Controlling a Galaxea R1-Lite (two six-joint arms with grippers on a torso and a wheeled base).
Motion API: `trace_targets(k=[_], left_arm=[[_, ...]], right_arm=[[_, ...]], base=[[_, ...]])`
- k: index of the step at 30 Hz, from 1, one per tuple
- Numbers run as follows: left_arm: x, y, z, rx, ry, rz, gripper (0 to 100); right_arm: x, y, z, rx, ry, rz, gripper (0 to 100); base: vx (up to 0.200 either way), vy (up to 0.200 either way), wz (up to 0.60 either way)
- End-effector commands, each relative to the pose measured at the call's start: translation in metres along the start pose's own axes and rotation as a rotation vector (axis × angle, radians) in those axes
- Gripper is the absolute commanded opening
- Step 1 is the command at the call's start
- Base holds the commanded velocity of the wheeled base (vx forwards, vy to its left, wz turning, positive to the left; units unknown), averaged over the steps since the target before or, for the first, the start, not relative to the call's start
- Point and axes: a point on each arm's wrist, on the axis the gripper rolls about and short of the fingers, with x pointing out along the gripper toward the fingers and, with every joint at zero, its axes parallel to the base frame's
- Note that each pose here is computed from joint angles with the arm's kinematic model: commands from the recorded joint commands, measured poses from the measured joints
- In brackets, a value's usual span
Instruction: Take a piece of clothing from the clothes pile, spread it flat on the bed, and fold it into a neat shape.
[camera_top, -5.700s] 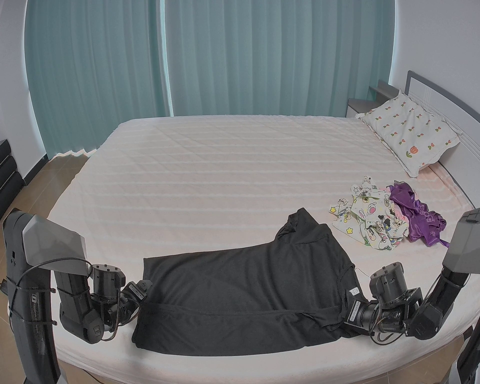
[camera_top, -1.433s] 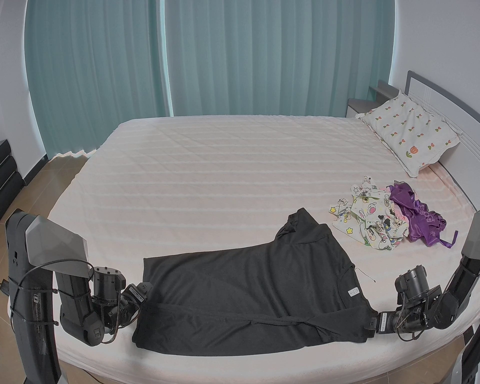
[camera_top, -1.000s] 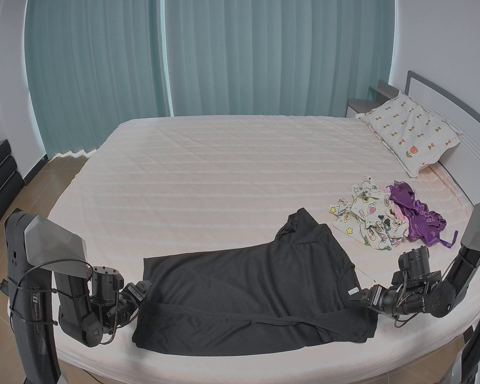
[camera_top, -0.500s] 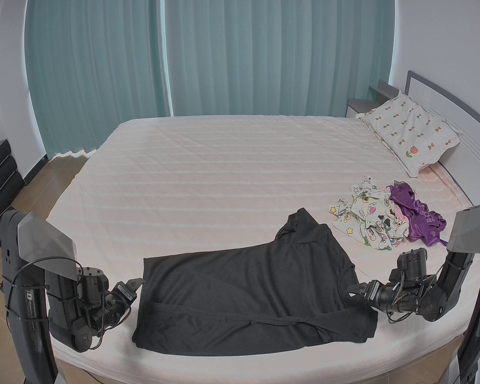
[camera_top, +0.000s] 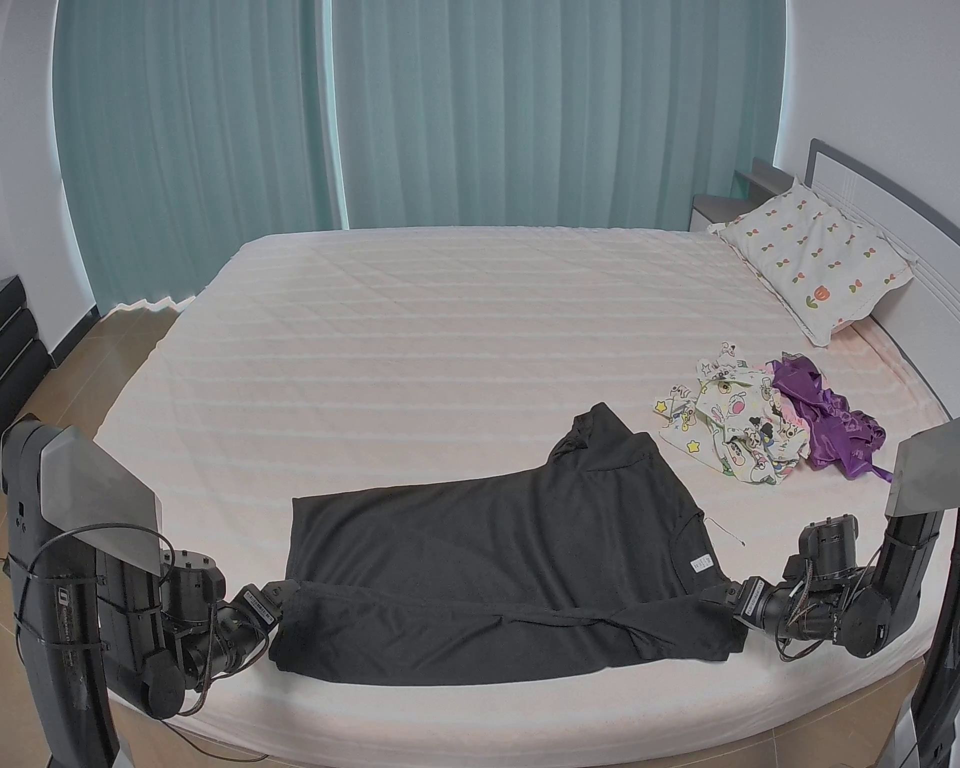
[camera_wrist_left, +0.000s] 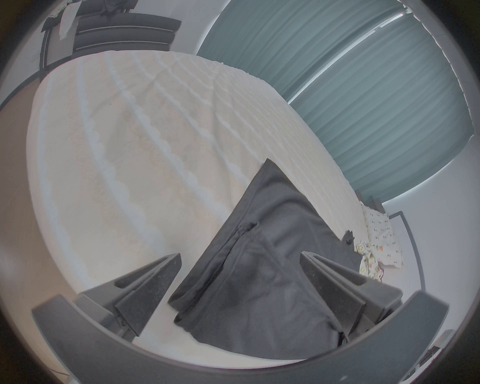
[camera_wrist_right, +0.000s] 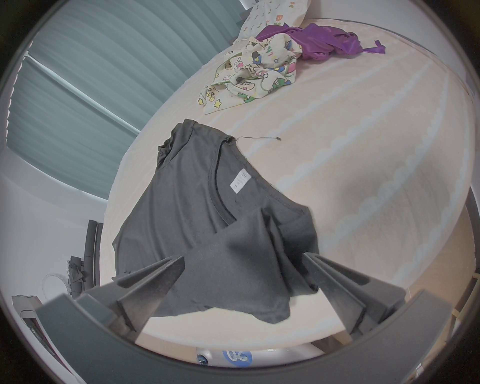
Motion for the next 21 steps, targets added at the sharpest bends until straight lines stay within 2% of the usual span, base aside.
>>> trace_targets(k=[1, 4, 8, 11, 13, 15, 16, 19, 21], left_arm=[[-0.008, 0.000, -0.005, 0.035, 0.017, -0.004, 100], [-0.013, -0.005, 0.000, 0.094, -0.002, -0.026, 100], [-0.011, -0.005, 0.008, 0.229, -0.007, -0.061, 100], [0.001, -0.014, 0.018, 0.314, -0.038, -0.114, 100], [0.003, -0.016, 0.019, 0.325, -0.043, -0.118, 100], [0.010, -0.019, 0.021, 0.353, -0.027, -0.114, 100], [0.016, -0.019, 0.020, 0.377, 0.041, -0.124, 100], [0.020, -0.019, 0.019, 0.389, 0.127, -0.192, 100], [0.020, -0.018, 0.019, 0.421, 0.135, -0.202, 100]], right_arm=[[0.002, -0.002, -0.005, -0.003, 0.021, -0.013, 100], [0.002, -0.003, -0.005, -0.009, 0.023, -0.013, 100], [-0.001, 0.000, -0.008, -0.022, 0.025, -0.007, 100], [-0.002, 0.001, -0.012, -0.032, 0.029, -0.002, 100], [-0.001, 0.001, -0.011, -0.033, 0.024, 0.002, 100], [-0.001, 0.001, -0.011, -0.032, 0.012, 0.011, 100], [-0.001, 0.000, -0.012, -0.034, 0.004, 0.018, 100], [-0.005, 0.000, -0.016, -0.041, 0.006, 0.026, 100], [-0.006, 0.001, -0.017, -0.048, 0.002, 0.035, 100]], base=[[0.000, 0.000, 0.00], [0.000, 0.000, 0.00], [0.000, 0.000, 0.00], [0.000, 0.000, 0.00], [0.000, 0.000, 0.00], [0.000, 0.000, 0.00], [0.000, 0.000, 0.00], [0.000, 0.000, 0.00], [0.000, 0.000, 0.00]])
